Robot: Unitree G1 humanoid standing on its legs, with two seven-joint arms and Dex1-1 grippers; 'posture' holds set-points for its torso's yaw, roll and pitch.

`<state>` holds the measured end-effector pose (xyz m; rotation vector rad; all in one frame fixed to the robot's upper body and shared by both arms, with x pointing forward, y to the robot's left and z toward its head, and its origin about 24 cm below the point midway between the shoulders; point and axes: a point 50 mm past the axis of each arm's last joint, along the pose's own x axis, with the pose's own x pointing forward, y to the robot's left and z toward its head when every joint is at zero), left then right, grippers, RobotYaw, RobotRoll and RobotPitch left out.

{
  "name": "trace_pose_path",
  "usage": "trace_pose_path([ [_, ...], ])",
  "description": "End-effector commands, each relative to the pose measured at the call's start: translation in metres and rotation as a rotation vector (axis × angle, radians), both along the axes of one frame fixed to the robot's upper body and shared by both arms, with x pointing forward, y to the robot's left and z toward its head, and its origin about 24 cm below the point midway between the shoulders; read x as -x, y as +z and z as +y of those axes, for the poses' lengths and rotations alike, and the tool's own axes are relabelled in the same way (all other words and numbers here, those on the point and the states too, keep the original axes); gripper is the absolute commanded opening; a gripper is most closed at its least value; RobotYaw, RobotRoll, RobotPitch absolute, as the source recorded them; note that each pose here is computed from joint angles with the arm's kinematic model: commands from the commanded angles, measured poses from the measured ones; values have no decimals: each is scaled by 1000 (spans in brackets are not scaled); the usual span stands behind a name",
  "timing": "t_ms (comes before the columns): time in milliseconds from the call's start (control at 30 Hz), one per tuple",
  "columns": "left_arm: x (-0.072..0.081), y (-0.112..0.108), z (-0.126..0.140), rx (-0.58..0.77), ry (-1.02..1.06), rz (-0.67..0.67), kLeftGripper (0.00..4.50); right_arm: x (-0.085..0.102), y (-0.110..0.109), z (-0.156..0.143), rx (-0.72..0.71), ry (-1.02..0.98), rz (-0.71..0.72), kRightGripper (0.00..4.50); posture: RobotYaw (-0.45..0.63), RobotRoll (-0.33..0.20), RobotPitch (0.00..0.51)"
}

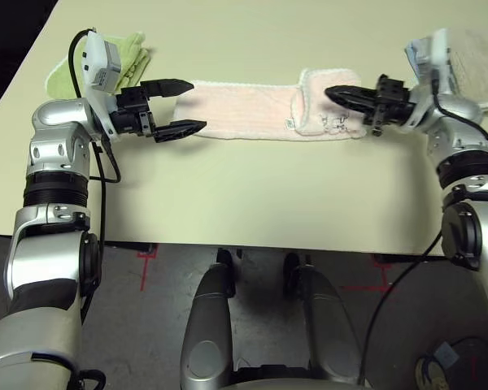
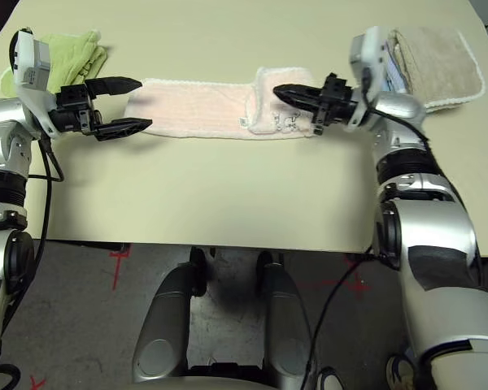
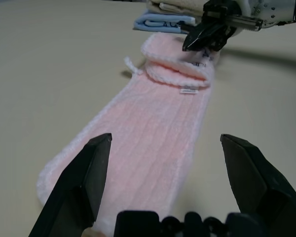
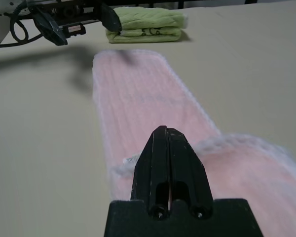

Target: Fold the towel and set it aside.

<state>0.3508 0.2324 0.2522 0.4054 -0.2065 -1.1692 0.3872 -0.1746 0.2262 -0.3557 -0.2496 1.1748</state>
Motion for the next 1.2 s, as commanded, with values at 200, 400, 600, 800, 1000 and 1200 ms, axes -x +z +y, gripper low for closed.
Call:
trace_pose_path([
  [200,7,3,1,-11,-24,-1,4500,3,-46,-25,70,-118,185,34,71,0,380],
  [400,6,2,0,-16,-22,4,4500,2,-45,-20,-75,-140,172,34,36,0,375],
  [600,2,4,-6,-5,-36,-5,4500,-5,7,-5,-344,-109,49,34,22,0,372],
  [800,1,4,-7,1,-39,-7,4500,-8,22,-28,-360,-252,62,34,18,0,367],
  [1000,1,3,-7,5,-31,-8,4500,-21,6,-25,-292,-492,138,34,20,0,366],
  [1200,1,2,-7,4,-26,-5,4500,-25,-32,-5,-219,-551,216,34,25,0,370],
])
